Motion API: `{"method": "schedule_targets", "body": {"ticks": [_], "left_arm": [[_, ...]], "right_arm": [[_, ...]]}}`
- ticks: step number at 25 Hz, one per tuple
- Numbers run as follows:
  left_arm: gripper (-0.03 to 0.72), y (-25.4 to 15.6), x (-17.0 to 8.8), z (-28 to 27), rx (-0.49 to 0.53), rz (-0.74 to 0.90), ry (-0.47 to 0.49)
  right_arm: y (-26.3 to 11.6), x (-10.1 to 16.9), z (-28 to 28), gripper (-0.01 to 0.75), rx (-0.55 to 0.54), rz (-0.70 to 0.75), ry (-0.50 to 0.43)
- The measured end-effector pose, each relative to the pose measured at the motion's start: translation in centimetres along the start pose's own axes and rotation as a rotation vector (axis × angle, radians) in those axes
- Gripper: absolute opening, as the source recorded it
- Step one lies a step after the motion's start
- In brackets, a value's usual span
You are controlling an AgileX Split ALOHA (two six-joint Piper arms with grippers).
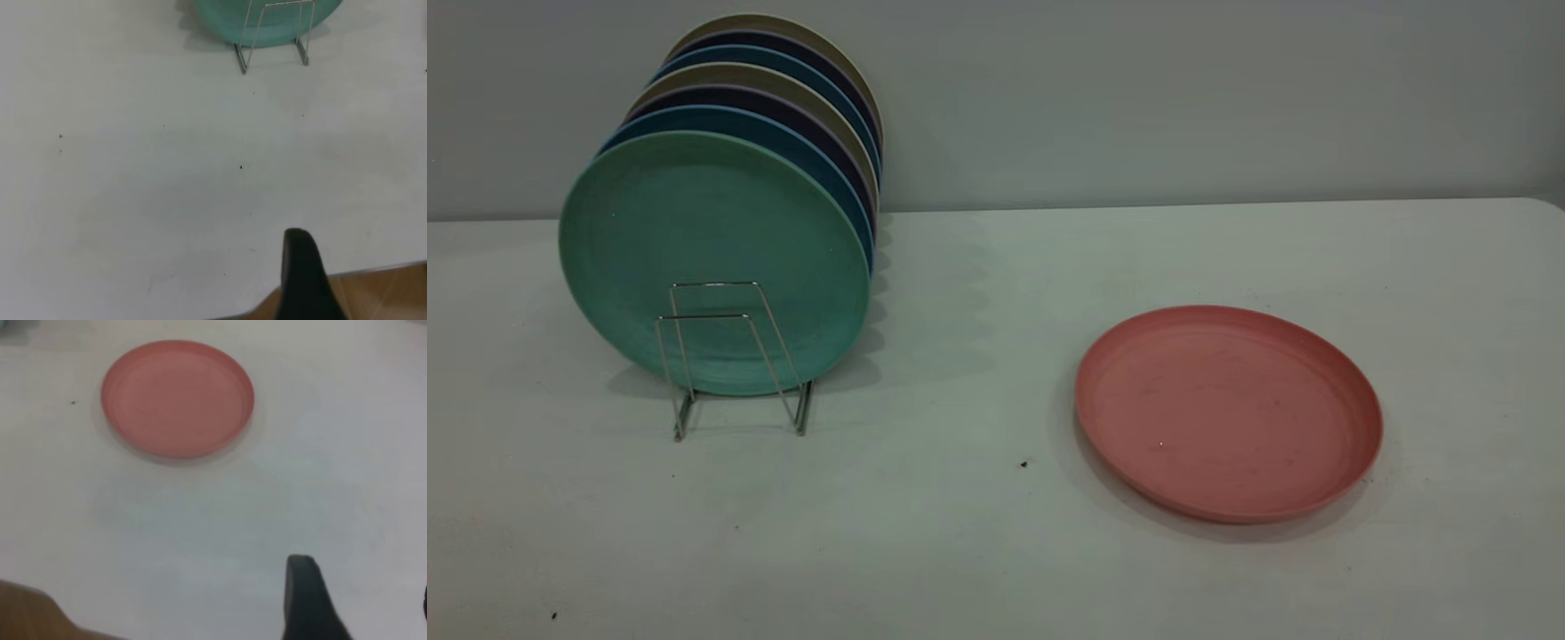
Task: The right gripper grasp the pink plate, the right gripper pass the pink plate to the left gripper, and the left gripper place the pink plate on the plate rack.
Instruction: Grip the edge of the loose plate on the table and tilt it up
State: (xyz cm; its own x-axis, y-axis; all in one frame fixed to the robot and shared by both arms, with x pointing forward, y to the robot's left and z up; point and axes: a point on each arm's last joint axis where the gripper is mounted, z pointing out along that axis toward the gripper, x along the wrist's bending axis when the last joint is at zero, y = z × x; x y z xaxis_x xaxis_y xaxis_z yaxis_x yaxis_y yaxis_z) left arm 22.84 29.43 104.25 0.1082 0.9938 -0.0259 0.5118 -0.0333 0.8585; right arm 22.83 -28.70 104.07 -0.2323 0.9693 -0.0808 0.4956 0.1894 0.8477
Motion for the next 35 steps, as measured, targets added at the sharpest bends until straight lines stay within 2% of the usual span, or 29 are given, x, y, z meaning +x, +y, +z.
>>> {"method": "schedule_targets", "body": {"ticks": [7,11,13,17,24,29,35], "left_arm": [[0.474,0.1,0.0,0.0,-0.007,0.0,0.0],[0.474,1.4,-0.1,-0.5,-0.127,-0.004,-0.007],[0.474,2.1,-0.3,0.0,-0.128,-0.025,-0.035],[0.474,4.0,-0.7,2.3,-0.046,-0.044,-0.107],[0.474,6.4,-1.7,8.5,0.179,-0.047,-0.287],[0.474,6.9,-2.5,12.5,0.281,-0.055,-0.417],[0.474,7.1,-2.9,15.3,0.307,-0.077,-0.499]], "right_arm": [[0.0,0.0,0.0,0.428,-0.002,0.001,0.0],[1.0,0.1,-0.1,0.428,-0.059,0.014,0.018],[2.3,0.3,0.5,0.428,-0.098,0.035,0.072],[5.0,0.8,2.9,0.428,-0.082,0.083,0.22],[8.0,1.1,9.8,0.428,0.079,0.165,0.459],[8.2,0.3,16.1,0.428,0.183,0.26,0.475],[5.9,-0.5,23.3,0.428,0.352,0.356,0.468]]}}
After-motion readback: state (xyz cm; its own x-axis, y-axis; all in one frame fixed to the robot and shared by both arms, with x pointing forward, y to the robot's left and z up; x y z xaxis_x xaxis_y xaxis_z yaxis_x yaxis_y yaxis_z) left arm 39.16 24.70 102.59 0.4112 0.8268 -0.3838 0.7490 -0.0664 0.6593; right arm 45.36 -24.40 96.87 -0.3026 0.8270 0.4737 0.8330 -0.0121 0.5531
